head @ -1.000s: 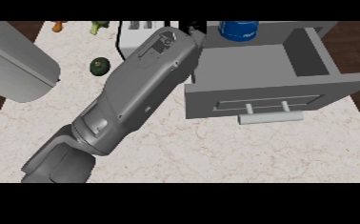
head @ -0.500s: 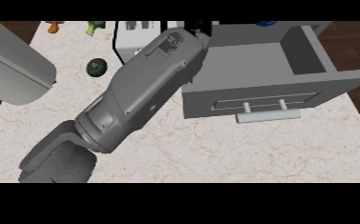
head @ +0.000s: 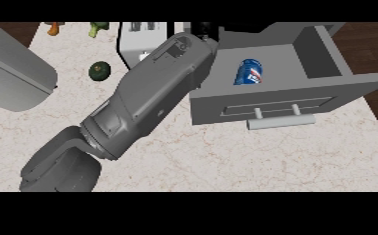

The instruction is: Pick up the can, place it into the drawer and close the drawer

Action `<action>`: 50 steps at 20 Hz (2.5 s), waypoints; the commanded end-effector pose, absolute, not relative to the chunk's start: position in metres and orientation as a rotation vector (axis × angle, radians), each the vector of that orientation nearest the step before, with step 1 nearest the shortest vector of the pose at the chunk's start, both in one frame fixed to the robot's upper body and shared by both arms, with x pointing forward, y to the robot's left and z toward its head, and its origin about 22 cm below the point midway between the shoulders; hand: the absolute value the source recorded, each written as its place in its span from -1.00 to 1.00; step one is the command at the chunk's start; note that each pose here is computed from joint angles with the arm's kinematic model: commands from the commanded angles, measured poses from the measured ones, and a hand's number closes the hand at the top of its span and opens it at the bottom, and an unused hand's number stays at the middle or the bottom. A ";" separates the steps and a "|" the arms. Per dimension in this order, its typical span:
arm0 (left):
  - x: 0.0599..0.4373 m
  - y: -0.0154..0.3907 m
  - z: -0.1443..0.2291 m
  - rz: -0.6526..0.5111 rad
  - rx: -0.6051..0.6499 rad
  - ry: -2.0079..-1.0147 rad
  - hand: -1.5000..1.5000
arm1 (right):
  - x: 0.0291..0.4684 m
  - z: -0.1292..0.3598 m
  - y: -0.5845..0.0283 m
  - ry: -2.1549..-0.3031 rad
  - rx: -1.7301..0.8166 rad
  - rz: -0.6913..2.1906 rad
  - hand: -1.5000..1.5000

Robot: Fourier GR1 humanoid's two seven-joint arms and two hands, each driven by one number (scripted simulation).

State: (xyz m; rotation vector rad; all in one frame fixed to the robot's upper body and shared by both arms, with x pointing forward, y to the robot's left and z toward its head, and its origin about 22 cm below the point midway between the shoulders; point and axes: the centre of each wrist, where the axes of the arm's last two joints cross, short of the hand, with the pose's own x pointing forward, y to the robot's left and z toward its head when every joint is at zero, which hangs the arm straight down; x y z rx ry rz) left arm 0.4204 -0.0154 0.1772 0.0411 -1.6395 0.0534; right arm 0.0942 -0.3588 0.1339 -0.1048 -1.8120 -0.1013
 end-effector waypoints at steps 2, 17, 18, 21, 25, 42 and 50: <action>0.421 -0.008 0.158 0.073 0.078 -1.650 -1.00 | 0.091 0.138 -0.361 -1.819 -0.115 -0.073 -1.00; 0.422 -0.008 0.162 0.119 -0.034 -1.718 -1.00 | 0.107 0.174 -0.338 -2.032 -0.364 0.298 -1.00; 0.418 -0.018 0.176 0.141 -0.008 -1.722 -1.00 | 0.112 0.171 -0.339 -2.041 -0.358 0.347 -1.00; 0.415 -0.017 0.168 0.126 -0.023 -1.750 -1.00 | 0.131 0.182 -0.329 -2.038 -0.457 0.418 -1.00; 0.417 -0.020 0.178 0.135 -0.018 -1.772 -1.00 | 0.151 0.181 -0.311 -2.034 -0.517 0.504 -1.00; 0.415 -0.018 0.189 0.154 -0.016 -1.696 -1.00 | 0.265 0.142 -0.221 -1.950 -0.765 0.871 -1.00; 0.426 0.020 0.194 0.149 0.033 -1.715 -1.00 | 0.323 0.117 -0.197 -1.814 -0.898 1.134 -1.00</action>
